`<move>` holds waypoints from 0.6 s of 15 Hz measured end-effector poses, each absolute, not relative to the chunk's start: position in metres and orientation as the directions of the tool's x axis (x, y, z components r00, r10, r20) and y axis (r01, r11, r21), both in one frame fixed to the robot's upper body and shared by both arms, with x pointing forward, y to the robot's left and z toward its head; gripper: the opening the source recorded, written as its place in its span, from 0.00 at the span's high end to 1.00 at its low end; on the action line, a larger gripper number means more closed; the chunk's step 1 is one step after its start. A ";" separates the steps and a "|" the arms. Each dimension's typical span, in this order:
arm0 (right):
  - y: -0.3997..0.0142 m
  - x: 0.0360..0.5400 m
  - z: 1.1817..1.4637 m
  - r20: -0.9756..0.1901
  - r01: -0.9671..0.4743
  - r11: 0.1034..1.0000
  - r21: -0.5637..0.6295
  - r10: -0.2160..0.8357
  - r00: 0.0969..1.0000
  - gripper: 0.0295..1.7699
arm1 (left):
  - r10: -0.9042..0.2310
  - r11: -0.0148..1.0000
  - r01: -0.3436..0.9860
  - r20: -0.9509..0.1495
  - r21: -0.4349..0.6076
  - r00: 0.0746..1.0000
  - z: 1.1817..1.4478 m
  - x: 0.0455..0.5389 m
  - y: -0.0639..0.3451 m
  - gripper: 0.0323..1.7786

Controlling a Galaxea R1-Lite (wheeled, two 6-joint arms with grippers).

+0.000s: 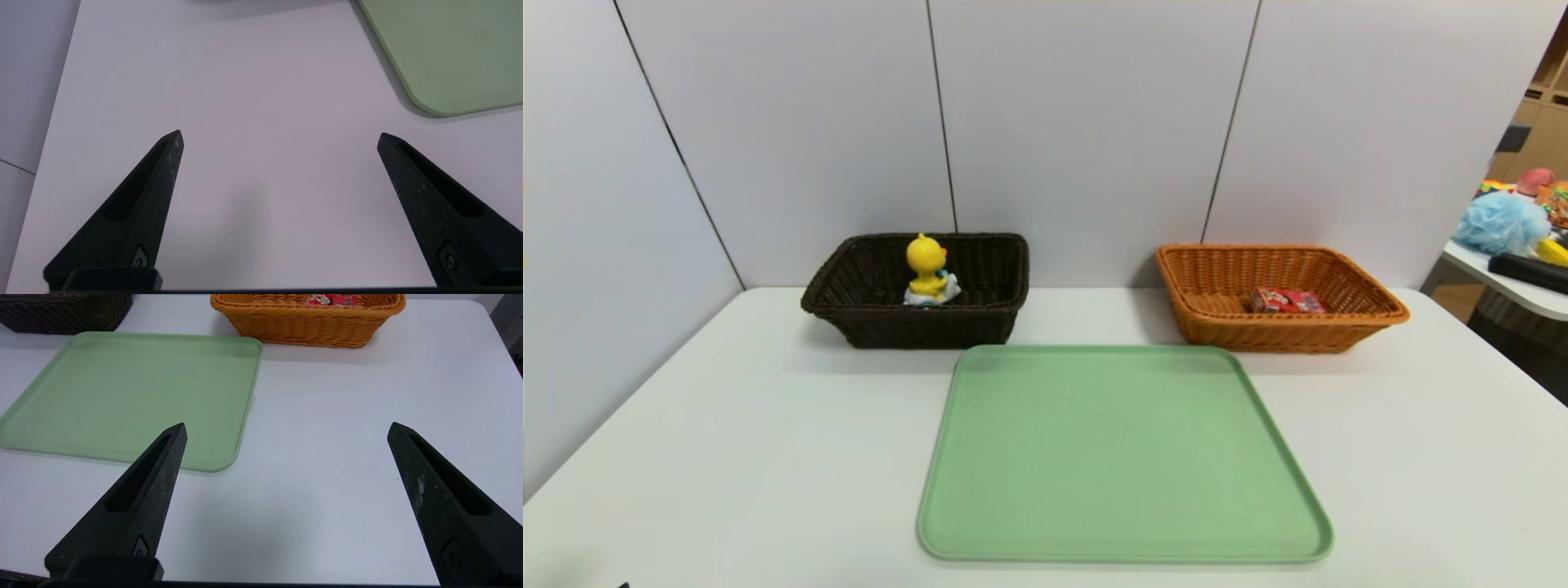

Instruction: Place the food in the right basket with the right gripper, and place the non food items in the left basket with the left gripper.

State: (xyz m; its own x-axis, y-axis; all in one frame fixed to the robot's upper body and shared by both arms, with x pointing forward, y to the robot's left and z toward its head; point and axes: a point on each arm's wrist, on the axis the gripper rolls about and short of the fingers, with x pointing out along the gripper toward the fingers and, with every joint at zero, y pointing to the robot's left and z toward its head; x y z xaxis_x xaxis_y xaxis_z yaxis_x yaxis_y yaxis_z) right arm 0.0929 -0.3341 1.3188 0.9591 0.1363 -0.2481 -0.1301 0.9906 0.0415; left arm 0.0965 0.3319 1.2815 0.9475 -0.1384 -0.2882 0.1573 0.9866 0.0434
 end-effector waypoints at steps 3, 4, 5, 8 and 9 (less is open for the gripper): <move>-0.334 0.081 1.305 -0.262 -0.124 0.991 0.044 0.131 0.956 0.04 | -0.144 0.987 0.160 -0.274 0.036 0.951 1.271 0.084 0.332 0.05; -0.334 0.077 1.301 -0.258 -0.120 0.992 0.044 0.127 0.958 0.04 | -0.147 0.986 0.161 -0.261 0.036 0.954 1.269 0.080 0.332 0.05; -0.334 0.074 1.297 -0.250 -0.130 0.990 0.048 0.137 0.958 0.04 | -0.151 0.986 0.165 -0.250 0.035 0.957 1.267 0.078 0.332 0.05; -0.332 0.062 1.290 -0.226 -0.170 0.984 0.057 0.179 0.958 0.04 | -0.153 0.986 0.165 -0.216 0.039 0.964 1.263 0.071 0.333 0.05; -0.332 0.059 1.289 -0.212 -0.190 0.980 0.059 0.199 0.957 0.04 | -0.151 0.986 0.163 -0.208 0.040 0.966 1.261 0.069 0.333 0.05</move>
State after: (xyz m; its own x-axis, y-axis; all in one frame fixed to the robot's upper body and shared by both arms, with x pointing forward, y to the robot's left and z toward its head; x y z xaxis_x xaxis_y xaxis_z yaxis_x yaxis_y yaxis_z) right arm 0.0588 -0.3318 1.2888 0.9569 0.1985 -0.2121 -0.1902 0.9800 0.0591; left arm 0.0694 0.3327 1.2608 0.9664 -0.1509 -0.2081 0.1625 0.9859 0.0398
